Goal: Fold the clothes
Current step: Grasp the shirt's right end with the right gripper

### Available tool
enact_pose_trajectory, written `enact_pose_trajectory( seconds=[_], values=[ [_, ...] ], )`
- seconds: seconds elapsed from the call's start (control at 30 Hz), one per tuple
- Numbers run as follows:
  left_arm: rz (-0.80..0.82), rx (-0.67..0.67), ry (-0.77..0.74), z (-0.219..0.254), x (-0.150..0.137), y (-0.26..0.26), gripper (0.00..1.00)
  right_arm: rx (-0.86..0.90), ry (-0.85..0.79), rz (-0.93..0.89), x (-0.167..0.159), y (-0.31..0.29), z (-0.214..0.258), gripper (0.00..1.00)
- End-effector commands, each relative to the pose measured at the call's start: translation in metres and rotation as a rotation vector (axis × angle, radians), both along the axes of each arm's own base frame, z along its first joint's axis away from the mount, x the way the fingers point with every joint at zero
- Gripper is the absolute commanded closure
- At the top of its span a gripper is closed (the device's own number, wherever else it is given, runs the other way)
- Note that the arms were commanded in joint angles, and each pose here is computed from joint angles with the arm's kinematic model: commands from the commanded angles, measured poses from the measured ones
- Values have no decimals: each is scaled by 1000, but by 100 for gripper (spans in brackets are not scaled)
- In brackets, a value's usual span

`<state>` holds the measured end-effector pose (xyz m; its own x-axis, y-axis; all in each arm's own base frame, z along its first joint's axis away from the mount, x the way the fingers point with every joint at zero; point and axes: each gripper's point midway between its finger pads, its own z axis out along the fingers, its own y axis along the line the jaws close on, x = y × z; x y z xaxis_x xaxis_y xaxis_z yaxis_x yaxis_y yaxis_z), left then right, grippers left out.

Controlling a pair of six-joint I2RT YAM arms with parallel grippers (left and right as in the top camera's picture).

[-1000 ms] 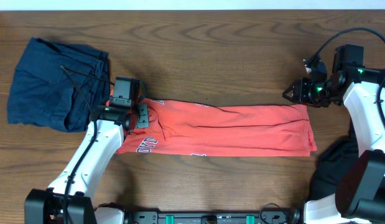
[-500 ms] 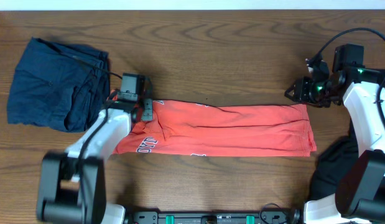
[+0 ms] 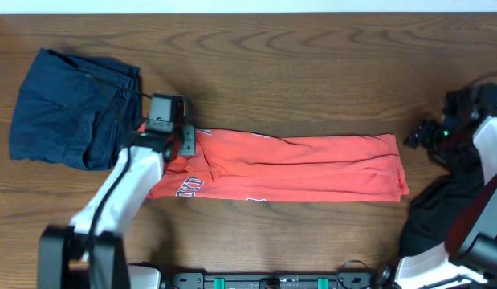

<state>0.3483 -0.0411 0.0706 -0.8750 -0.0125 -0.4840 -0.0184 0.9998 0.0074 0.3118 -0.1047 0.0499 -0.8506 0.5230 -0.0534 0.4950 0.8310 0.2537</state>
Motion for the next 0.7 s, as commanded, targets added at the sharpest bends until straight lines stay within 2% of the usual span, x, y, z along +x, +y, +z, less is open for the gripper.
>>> enact_pose_trajectory(
  seconds=[0.0, 0.2, 0.3, 0.4, 0.5, 0.67],
  values=[
    [-38, -85, -64, 31, 3, -14, 44, 168, 1, 28, -8, 16, -19, 27],
    [-47, -94, 32, 18, -17, -15, 43, 304, 72, 61, -26, 43, -53, 30],
    [-45, -89, 69, 11, -24, -14, 43, 376, 52, 87, -27, 59, -61, 34],
    [-45, -88, 74, 10, -25, -14, 43, 382, 71, 101, -33, 65, -65, 41],
    [-45, -89, 66, 11, -23, -14, 43, 382, 75, 102, -34, 65, -65, 60],
    [-45, -89, 66, 11, -23, -14, 43, 357, 53, 87, -29, 55, -61, 99]
  ],
)
